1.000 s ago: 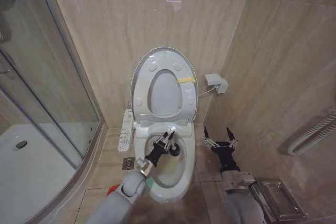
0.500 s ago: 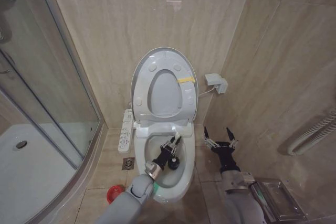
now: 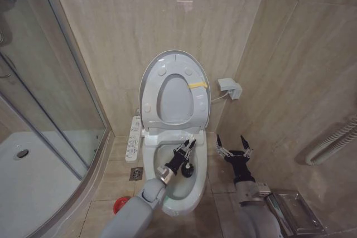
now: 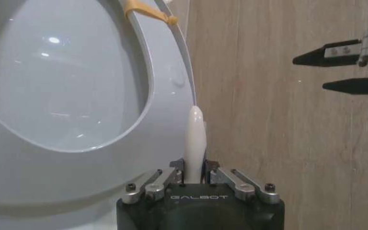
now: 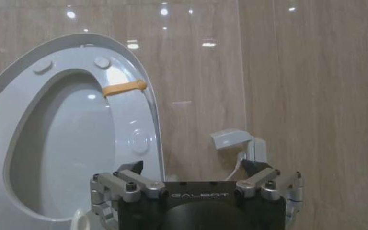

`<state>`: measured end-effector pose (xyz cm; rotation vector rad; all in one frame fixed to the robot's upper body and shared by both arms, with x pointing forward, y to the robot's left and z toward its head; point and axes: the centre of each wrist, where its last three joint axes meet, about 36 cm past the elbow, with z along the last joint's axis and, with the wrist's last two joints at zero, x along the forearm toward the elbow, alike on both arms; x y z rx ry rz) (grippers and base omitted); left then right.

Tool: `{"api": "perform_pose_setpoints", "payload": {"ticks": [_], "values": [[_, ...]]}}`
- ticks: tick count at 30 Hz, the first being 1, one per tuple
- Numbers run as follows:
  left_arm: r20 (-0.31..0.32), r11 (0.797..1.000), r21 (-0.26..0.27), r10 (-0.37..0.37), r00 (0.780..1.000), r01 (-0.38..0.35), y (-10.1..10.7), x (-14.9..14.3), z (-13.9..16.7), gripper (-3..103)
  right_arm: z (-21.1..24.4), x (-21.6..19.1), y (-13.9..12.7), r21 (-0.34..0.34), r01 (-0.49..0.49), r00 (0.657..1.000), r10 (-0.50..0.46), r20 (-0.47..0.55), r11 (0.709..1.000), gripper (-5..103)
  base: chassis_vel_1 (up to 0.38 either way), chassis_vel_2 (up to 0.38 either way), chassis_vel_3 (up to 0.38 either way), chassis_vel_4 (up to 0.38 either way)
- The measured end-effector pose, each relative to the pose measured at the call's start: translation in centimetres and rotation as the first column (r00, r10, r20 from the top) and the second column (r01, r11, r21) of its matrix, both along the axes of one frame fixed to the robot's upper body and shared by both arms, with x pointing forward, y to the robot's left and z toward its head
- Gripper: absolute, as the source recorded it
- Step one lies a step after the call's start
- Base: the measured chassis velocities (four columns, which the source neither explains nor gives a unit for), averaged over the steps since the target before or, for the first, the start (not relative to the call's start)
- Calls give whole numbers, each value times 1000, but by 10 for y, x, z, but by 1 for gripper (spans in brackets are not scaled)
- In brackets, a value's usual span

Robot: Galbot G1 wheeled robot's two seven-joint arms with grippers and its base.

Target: Open the toilet lid, clean the toilet bowl with a toilet brush, close the toilet lid, and flush.

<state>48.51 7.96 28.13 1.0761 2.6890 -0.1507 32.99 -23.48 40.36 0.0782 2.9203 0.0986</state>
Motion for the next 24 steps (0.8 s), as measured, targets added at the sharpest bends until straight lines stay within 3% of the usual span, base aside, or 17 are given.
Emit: {"api": "perform_pose_setpoints", "payload": {"ticks": [7, 14, 19, 24], "values": [[-44, 999, 36, 9, 999, -7, 11, -8, -29, 19, 0, 0, 0, 0, 0, 1000, 0, 0, 1000, 100, 0, 0, 0, 0], [-39, 999, 43, 5, 999, -3, 14, -6, -31, 19, 0, 0, 0, 0, 0, 1000, 0, 0, 1000, 100, 0, 0, 0, 0], [-13, 1000, -6, -23, 1000, 23, -9, -3, -5, 19, 0, 0, 0, 0, 0, 1000, 0, 0, 1000, 100, 0, 0, 0, 0], [-36, 999, -15, -31, 999, 31, -20, -10, -11, 19, 0, 0, 0, 0, 0, 1000, 0, 0, 1000, 100, 0, 0, 0, 0]]}}
